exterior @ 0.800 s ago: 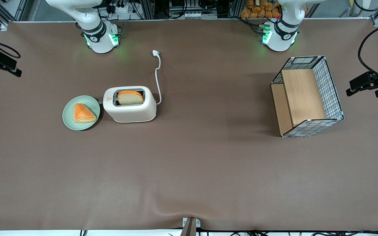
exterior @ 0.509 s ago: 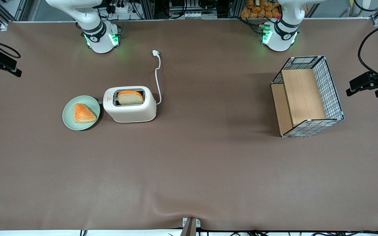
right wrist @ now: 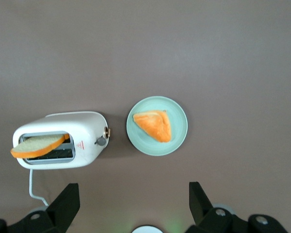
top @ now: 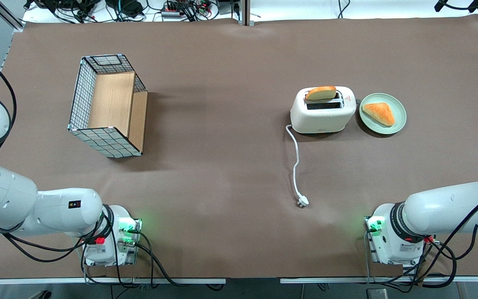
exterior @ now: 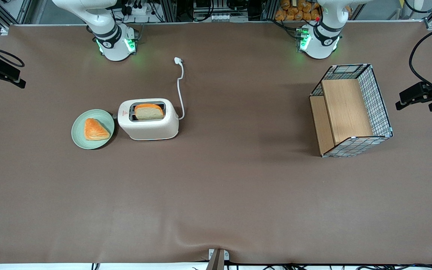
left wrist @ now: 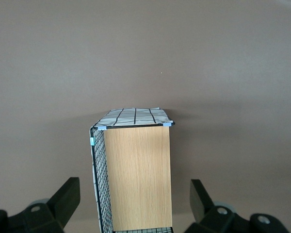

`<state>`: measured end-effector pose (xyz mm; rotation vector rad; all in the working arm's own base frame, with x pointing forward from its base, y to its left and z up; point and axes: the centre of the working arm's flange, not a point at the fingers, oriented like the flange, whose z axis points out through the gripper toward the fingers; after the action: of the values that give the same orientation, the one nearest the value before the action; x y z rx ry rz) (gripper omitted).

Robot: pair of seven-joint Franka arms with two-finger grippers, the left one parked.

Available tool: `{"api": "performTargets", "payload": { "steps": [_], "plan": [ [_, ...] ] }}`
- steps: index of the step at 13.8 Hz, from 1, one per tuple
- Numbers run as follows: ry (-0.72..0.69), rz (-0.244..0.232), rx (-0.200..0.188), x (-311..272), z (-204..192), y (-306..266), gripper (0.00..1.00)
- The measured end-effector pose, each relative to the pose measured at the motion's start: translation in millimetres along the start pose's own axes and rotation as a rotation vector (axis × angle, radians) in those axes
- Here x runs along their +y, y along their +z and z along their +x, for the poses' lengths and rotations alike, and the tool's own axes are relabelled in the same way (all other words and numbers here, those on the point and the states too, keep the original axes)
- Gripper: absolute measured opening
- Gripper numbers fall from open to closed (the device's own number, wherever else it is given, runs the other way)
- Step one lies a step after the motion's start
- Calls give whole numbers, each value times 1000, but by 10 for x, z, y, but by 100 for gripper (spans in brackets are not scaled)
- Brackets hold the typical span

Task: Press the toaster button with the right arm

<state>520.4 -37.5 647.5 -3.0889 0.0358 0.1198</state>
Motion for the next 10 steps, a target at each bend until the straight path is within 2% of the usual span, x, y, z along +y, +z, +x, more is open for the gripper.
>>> {"api": "performTargets", "payload": {
  "steps": [4,10],
  "plan": [
    [-1,9,-80,-22,58,238,100],
    [-3,117,-188,-125,67,726,100]
  ]
}}
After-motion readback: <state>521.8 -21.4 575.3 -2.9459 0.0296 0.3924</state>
